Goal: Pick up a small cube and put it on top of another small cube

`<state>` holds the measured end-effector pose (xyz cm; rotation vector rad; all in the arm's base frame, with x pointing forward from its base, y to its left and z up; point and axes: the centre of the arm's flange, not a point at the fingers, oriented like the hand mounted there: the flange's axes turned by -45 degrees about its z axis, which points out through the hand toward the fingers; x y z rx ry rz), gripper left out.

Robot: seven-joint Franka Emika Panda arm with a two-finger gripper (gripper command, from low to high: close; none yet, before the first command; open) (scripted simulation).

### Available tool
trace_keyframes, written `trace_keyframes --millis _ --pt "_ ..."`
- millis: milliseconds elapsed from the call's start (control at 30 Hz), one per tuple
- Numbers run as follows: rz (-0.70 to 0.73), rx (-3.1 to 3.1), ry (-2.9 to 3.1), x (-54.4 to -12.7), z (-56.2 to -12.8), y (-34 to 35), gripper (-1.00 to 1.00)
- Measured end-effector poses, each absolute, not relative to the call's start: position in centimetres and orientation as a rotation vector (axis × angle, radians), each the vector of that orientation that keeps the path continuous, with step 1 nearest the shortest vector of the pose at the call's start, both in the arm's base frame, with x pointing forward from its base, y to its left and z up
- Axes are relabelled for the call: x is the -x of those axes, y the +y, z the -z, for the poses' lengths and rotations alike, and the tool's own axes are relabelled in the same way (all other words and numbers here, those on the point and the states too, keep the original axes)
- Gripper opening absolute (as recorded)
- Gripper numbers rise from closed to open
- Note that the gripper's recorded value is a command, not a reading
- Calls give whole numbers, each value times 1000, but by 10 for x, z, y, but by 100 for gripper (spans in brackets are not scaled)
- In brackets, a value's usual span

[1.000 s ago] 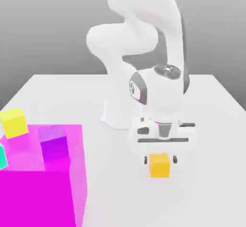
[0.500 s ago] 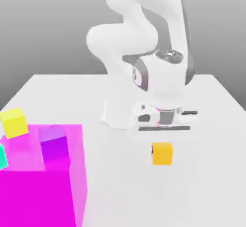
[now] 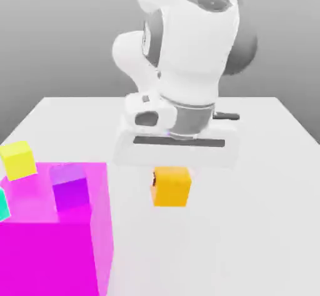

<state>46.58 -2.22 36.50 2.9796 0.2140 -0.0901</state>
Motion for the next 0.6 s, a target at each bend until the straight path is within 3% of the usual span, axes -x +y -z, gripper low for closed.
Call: trace_keyframes --millis 133,300,367,467,500,600 --pt "111 -3002 158 -469 -416 -104 -100" --pt "70 -3091 63 -435 -464 -209 -100" --pt "21 -3131 28 -419 -463 -235 -100" --pt "1 -3146 15 -415 -426 -244 -100" --pt "-1 -3146 14 -414 -413 -245 100" --pt "-1 -3146 14 -414 -413 -245 100"
